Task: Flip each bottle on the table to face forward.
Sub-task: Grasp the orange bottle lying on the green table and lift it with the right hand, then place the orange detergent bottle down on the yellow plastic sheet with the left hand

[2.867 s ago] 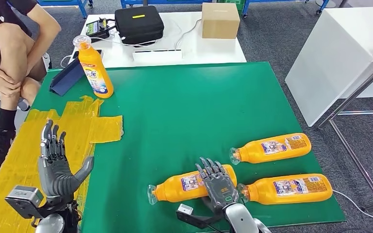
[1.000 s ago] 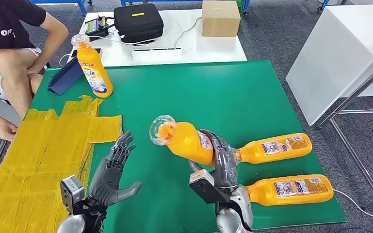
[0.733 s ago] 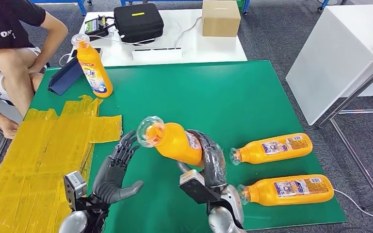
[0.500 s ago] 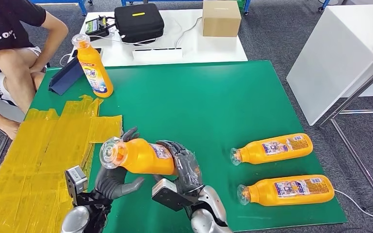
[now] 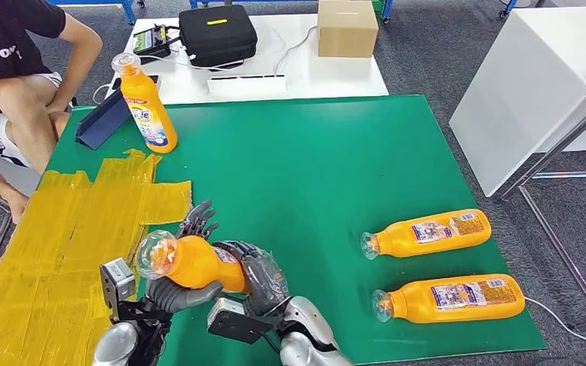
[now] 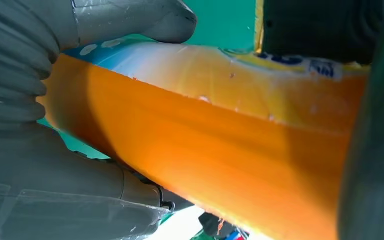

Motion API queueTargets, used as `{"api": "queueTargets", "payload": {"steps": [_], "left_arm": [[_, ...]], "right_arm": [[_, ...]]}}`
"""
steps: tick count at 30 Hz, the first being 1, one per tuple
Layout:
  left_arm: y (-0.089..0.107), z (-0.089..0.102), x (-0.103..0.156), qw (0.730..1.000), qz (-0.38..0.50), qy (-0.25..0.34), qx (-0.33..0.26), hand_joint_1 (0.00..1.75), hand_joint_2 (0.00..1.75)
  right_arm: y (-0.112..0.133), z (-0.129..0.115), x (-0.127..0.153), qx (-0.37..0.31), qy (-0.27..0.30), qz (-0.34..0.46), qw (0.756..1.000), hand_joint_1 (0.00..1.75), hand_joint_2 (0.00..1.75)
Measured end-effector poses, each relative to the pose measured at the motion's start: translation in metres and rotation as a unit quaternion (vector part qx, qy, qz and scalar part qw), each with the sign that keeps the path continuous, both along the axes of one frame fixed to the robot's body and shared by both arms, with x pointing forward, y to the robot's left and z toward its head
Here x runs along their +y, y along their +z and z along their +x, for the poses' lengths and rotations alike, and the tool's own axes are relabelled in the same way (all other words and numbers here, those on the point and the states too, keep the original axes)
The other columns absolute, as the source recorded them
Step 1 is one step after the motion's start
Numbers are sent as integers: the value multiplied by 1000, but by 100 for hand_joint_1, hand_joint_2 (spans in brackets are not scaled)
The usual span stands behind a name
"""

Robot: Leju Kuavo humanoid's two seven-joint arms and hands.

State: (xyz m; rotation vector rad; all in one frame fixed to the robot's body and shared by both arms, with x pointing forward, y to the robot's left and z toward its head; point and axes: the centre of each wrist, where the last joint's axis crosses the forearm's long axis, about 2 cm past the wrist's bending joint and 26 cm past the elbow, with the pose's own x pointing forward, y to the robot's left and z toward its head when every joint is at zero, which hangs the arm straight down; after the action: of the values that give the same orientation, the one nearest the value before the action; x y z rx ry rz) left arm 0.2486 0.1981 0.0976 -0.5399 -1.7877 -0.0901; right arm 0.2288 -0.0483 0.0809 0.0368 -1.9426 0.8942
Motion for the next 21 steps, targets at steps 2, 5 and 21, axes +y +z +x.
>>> {"api": "queueTargets", "payload": {"steps": [2,5,21], "left_arm": [[-1,0,2,1000,3,10,1,3,175],[-1,0,3,1000,14,24,-3,134,175],[3,0,0,998,33,50,-28,175,175]], "right_arm": [[-1,1,3,4,5,-9,1000,175,175],[-3,1,5,8,10,-18,1000,175,175],[-5,1,8,12,12,-24,1000,175,175]]}}
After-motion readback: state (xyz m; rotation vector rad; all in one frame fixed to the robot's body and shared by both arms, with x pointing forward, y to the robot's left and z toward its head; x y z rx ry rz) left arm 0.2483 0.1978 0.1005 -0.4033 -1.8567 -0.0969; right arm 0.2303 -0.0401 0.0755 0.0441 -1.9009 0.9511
